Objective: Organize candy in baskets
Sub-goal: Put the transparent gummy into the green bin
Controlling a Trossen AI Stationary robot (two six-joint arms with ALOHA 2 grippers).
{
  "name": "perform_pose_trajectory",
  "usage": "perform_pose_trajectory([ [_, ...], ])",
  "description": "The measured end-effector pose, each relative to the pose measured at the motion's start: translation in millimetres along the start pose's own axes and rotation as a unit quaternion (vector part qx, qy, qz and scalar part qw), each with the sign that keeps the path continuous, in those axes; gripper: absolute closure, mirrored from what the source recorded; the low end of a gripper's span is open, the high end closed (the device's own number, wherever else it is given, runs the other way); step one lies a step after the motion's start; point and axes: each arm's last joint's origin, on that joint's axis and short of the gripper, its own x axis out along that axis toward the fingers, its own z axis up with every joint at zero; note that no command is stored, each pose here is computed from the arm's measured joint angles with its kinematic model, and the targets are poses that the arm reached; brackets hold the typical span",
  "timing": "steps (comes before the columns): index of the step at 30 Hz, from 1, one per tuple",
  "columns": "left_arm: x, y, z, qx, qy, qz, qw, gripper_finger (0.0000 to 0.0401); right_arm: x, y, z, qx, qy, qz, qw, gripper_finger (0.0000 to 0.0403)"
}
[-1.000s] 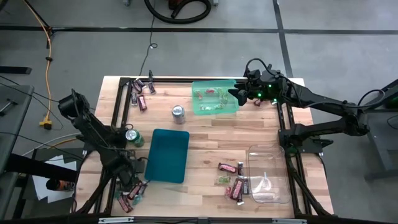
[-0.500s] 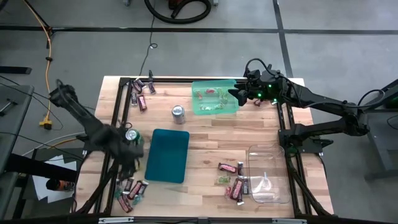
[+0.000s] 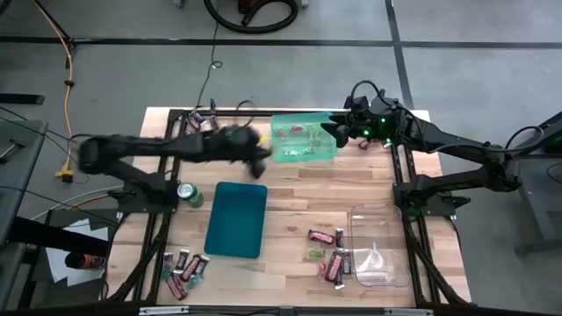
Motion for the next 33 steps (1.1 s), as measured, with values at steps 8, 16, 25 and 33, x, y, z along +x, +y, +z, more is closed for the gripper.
perform_pose_trajectory([
  [8,99,42,17,-0.046,0.043,-0.025,0.998,0.0399,0,1,3,0.001,-0.014,0.007,1.000,0.0144],
  [16,124,43,32,-0.024,0.077,-0.013,0.997,0.0348,0,1,3,0.001,-0.014,0.007,1.000,0.0144],
  [25,106,55,64,-0.010,0.095,0.019,0.995,0.0203,0,1,3,0.001,-0.020,-0.003,1.000,0.0144],
  [33,53,45,80,-0.034,0.134,-0.042,0.989,0.0157,0,1,3,0.001,-0.013,0.008,1.000,0.0144],
])
